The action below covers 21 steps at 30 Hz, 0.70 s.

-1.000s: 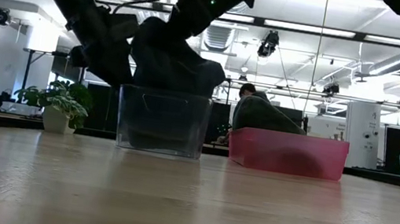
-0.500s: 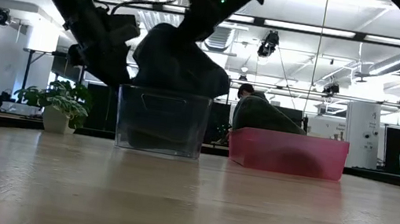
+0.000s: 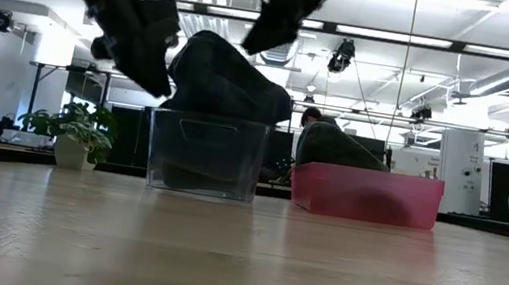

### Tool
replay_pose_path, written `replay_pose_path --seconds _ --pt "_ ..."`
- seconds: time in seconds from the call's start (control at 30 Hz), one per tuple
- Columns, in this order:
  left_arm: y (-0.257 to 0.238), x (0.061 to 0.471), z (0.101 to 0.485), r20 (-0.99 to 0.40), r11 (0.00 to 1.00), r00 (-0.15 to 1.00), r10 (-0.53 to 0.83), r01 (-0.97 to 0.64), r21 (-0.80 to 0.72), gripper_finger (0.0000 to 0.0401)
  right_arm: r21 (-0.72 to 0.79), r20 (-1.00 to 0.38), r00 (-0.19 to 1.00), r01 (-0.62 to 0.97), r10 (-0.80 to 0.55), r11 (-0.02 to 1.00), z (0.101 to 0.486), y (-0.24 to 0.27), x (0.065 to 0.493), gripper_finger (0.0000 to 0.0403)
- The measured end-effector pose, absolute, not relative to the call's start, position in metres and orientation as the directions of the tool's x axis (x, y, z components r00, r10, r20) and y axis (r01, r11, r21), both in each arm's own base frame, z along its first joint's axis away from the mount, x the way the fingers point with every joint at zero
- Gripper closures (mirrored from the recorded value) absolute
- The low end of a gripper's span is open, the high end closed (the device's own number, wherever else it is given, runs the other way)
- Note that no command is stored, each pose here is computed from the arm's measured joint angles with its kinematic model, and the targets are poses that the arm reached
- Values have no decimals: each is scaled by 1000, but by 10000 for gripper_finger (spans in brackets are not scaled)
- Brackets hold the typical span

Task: Pick & Place hat
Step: Put the blue cap into the transparent bin

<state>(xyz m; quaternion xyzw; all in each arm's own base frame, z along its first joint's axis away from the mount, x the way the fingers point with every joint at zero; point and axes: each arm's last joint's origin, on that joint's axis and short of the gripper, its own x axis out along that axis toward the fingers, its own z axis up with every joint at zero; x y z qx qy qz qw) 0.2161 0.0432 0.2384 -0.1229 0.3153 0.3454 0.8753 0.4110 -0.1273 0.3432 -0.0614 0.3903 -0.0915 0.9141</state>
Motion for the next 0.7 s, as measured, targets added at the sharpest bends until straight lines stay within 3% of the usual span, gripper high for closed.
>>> replay_pose_path --seconds 0.4,0.6,0.7 --pt "47 216 249 -636 757 529 561 -638 137 248 -58 -774 544 447 -323 893 310 -102 341 153" --pt "61 228 244 -614 763 534 581 -620 183 248 -4 -756 567 497 -327 868 275 -101 337 154" --pt "69 240 236 -621 819 582 526 -544 183 248 7 -750 573 506 -330 863 258 -109 344 154"
